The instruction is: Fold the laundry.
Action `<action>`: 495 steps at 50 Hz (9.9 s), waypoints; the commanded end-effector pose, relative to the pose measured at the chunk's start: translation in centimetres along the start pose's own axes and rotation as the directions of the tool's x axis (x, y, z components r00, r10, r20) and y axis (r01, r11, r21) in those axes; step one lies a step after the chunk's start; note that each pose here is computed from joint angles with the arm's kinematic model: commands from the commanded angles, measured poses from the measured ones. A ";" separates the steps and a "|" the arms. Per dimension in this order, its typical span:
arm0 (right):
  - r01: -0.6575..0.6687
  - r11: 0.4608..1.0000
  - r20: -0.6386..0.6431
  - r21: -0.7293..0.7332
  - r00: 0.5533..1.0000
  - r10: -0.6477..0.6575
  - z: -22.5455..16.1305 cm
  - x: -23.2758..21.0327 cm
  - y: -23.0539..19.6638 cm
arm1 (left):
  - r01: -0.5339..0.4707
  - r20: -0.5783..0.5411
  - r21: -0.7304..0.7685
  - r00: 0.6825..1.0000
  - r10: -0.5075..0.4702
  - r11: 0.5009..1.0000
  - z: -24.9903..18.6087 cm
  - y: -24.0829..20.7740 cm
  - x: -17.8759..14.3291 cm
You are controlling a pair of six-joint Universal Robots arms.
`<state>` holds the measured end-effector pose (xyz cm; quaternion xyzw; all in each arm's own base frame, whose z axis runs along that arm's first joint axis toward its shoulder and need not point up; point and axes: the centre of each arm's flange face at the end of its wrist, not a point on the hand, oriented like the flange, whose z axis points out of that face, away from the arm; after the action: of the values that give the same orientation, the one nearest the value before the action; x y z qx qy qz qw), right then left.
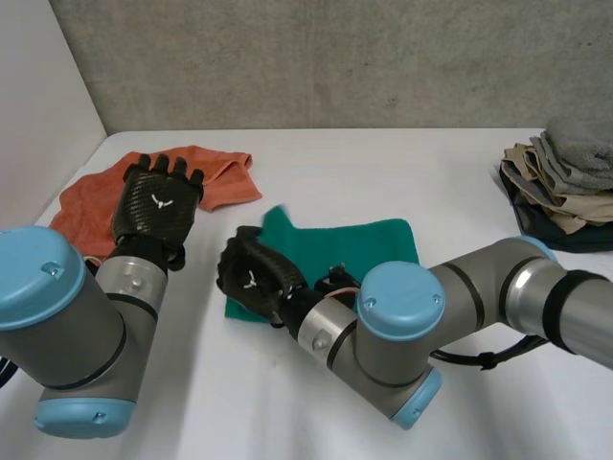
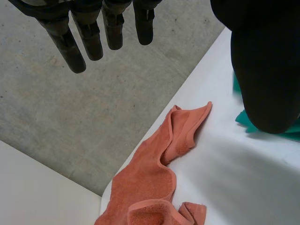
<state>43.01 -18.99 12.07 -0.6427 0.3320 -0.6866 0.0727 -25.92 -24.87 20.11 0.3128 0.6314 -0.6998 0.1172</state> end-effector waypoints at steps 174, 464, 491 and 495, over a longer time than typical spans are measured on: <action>-0.513 0.845 -0.404 -0.150 0.812 0.422 -2.6 9.0 6.9 | 0.374 -0.464 0.020 0.825 -0.323 0.927 0.0 -9.3 0.8; -0.639 0.647 -0.139 -0.416 0.748 0.649 -14.0 15.0 -4.7 | 0.267 -0.178 -0.181 0.938 -0.298 0.947 -1.1 -2.3 -3.4; -0.378 0.900 0.163 -0.217 0.895 0.415 0.6 7.7 6.9 | 0.243 -0.154 0.003 0.959 -0.239 0.970 -6.2 -6.8 -6.3; -0.337 0.898 0.134 -0.283 0.913 0.385 0.6 6.7 8.1 | 0.243 -0.148 0.001 0.959 -0.240 0.970 -6.1 -6.8 -6.4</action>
<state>39.95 -28.51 15.84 -0.6246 0.5037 -0.5649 0.1926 -23.04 -19.09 29.27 0.2873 0.6644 -0.6896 -0.0216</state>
